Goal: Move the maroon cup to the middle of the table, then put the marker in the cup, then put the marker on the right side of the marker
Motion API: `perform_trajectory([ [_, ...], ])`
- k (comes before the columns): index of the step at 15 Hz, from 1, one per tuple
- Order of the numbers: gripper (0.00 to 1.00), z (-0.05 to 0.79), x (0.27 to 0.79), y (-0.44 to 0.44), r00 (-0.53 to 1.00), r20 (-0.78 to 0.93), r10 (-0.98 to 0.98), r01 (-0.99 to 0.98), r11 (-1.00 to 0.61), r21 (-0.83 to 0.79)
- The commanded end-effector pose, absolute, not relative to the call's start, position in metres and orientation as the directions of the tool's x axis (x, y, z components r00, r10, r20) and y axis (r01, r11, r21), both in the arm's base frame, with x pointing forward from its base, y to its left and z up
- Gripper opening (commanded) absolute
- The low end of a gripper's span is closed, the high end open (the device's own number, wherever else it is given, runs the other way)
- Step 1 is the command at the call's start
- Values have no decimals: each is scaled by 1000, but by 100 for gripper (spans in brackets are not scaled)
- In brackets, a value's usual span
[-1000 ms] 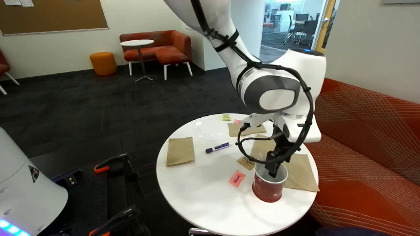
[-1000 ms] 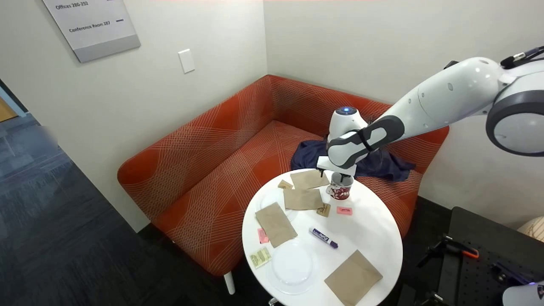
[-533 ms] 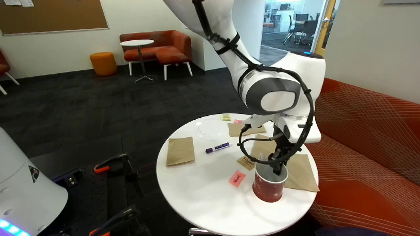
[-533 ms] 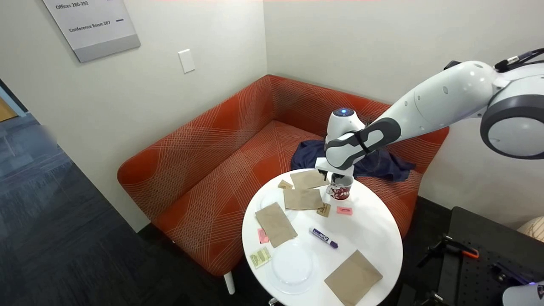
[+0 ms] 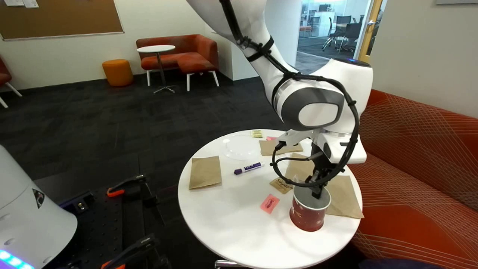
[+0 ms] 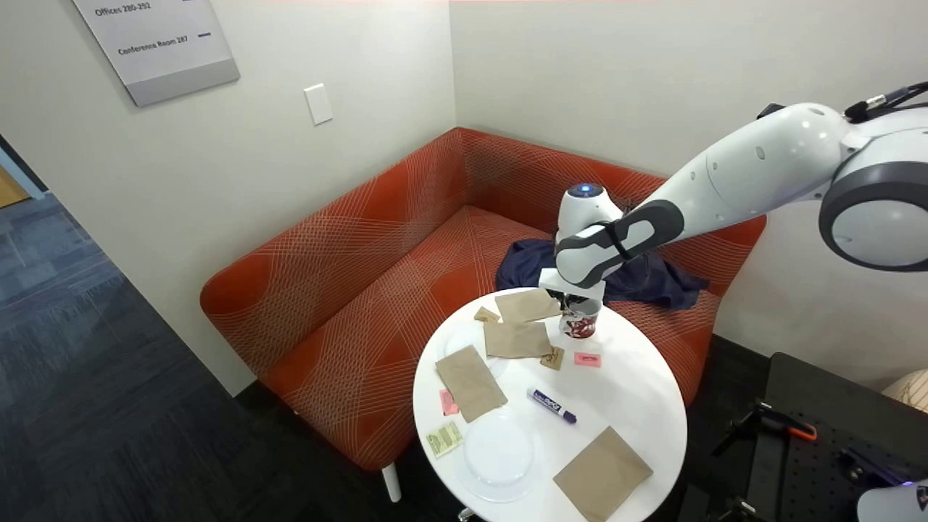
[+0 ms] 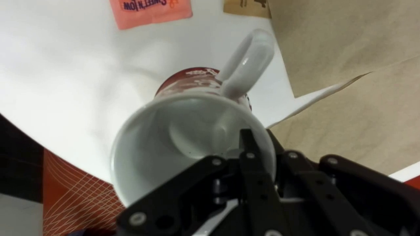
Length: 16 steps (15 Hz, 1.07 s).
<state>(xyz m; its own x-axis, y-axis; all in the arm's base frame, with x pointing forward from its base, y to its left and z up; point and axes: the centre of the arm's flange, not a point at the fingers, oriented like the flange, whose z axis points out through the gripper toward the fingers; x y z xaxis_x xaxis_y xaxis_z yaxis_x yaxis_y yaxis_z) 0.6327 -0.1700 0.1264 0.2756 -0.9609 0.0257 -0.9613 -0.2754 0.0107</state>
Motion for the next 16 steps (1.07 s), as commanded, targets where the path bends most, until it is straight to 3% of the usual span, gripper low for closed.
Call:
perform_trajectory([
  [1,2,148,618,-170,295,2,-956,-954,-294,56],
  [16,2,172,564,-95,534,-27,-845,-833,-532,154],
])
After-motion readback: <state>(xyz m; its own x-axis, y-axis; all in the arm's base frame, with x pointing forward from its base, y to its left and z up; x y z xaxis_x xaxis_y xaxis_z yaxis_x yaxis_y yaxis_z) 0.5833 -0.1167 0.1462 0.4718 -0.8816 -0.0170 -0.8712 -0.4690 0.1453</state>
